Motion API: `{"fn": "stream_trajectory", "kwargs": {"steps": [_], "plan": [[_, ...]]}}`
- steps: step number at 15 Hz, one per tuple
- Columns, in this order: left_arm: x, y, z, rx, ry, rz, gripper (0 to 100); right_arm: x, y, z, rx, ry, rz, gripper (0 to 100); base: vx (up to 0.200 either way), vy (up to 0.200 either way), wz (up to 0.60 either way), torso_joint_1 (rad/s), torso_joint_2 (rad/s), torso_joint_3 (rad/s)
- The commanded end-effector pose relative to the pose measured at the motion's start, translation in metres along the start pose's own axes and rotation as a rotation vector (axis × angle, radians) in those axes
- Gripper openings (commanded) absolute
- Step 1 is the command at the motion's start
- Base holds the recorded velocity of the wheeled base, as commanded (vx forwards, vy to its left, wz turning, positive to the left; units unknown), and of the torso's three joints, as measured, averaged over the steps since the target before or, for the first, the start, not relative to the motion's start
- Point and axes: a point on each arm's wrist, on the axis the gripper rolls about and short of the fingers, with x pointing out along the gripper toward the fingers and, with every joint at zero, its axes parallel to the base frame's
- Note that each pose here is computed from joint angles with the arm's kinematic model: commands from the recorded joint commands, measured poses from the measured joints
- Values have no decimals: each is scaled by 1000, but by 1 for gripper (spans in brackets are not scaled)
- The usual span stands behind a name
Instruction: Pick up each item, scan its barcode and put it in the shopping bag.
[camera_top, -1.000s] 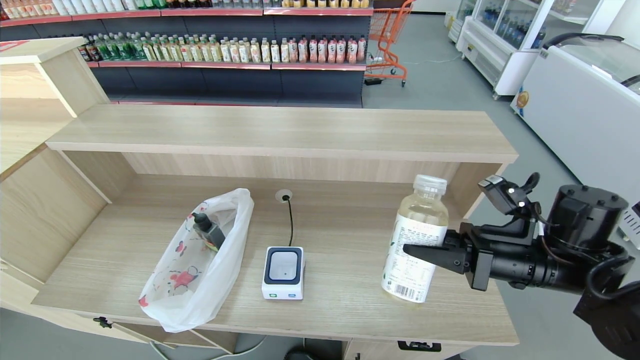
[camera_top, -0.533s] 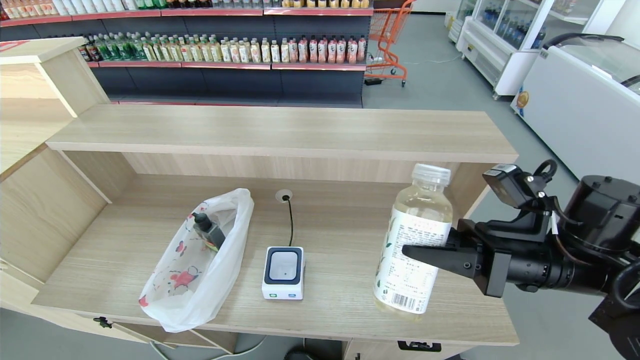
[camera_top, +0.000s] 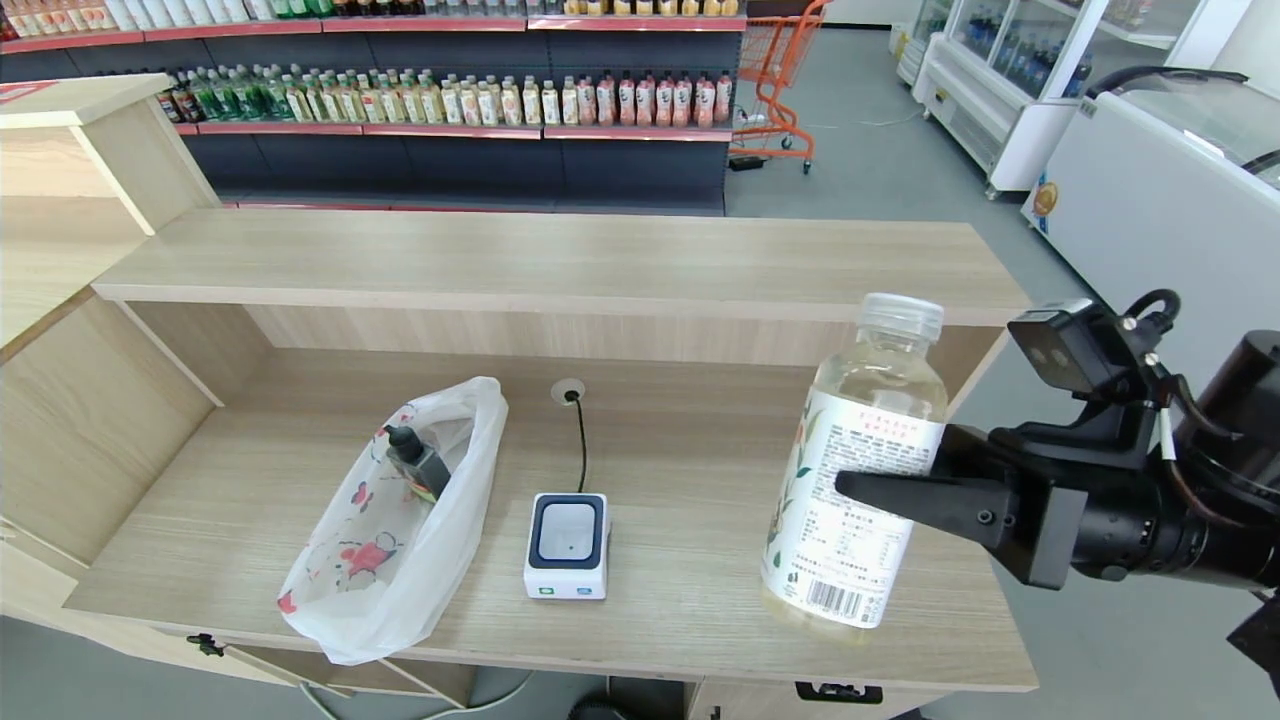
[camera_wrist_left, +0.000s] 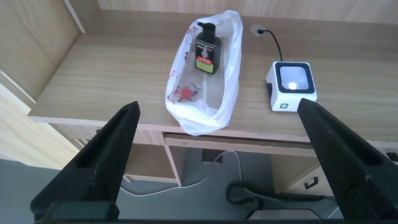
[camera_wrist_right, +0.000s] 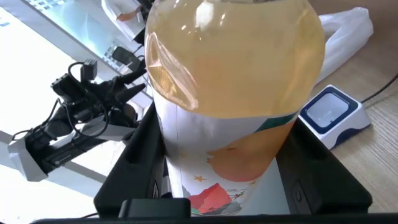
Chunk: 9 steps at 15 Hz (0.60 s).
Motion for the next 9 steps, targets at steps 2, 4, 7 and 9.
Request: {"fn": "stream_trajectory", "kwargs": {"steps": [2,4,7,9], "plan": [[0,0,0,0,0,1,100,-7,12,5,-30,-19,7,0,0,0,0,0,0,0],[0,0,0,0,0,0,100,-8,14,5,-32,-20,8,0,0,0,0,0,0,0],[0,0,0,0,0,1,100,-13,23,6,-45,-29,11,0,0,0,0,0,0,0],[0,0,0,0,0,0,100,-14,24,6,-51,-30,9,0,0,0,0,0,0,0]]}}
